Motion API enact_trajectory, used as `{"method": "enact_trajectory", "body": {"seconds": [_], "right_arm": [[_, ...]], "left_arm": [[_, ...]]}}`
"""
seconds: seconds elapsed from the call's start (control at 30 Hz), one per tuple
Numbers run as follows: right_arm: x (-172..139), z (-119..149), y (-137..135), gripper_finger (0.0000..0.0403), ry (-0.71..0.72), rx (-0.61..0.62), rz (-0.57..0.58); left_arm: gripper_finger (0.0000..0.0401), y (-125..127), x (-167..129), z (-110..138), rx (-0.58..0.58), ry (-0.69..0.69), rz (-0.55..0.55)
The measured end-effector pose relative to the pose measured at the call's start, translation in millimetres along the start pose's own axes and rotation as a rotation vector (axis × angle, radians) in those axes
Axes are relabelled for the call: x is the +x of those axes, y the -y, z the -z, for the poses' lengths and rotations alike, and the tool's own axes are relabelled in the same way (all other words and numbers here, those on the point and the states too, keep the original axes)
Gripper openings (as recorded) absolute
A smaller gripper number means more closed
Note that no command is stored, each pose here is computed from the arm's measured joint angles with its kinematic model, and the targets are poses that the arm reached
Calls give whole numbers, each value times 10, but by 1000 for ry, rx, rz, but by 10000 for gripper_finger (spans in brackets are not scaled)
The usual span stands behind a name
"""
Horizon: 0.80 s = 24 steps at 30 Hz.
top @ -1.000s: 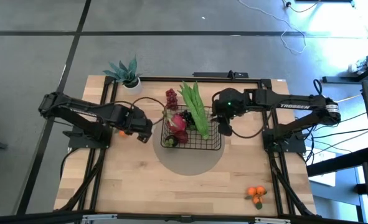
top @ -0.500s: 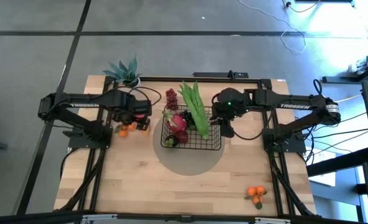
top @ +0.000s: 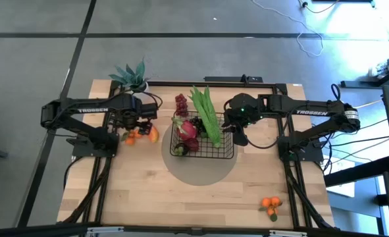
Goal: Build produce basket
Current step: Put the top orange tangerines into the black wire basket
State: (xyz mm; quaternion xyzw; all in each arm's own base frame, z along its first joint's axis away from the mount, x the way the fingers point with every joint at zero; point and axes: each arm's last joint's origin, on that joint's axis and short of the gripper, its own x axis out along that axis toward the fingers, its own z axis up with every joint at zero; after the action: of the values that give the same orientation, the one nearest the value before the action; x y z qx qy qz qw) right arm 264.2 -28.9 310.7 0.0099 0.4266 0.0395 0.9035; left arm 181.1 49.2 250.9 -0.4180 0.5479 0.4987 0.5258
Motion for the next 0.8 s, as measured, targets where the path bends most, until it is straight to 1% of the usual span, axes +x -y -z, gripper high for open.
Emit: {"method": "enact_trajectory", "body": {"seconds": [0.3, 0.6, 0.73, 0.8], "right_arm": [[0, 0, 0, 84, 0, -3, 0], [0, -1, 0, 84, 1, -2, 0], [0, -1, 1, 84, 1, -1, 1], [0, -1, 1, 84, 1, 0, 1]], "left_arm": [[335, -36, 268, 39, -2, -14, -47], [335, -45, 279, 8, 4, 96, -89], [335, -42, 278, 10, 11, 100, -88], [335, -39, 277, 16, 40, 103, -90]]}}
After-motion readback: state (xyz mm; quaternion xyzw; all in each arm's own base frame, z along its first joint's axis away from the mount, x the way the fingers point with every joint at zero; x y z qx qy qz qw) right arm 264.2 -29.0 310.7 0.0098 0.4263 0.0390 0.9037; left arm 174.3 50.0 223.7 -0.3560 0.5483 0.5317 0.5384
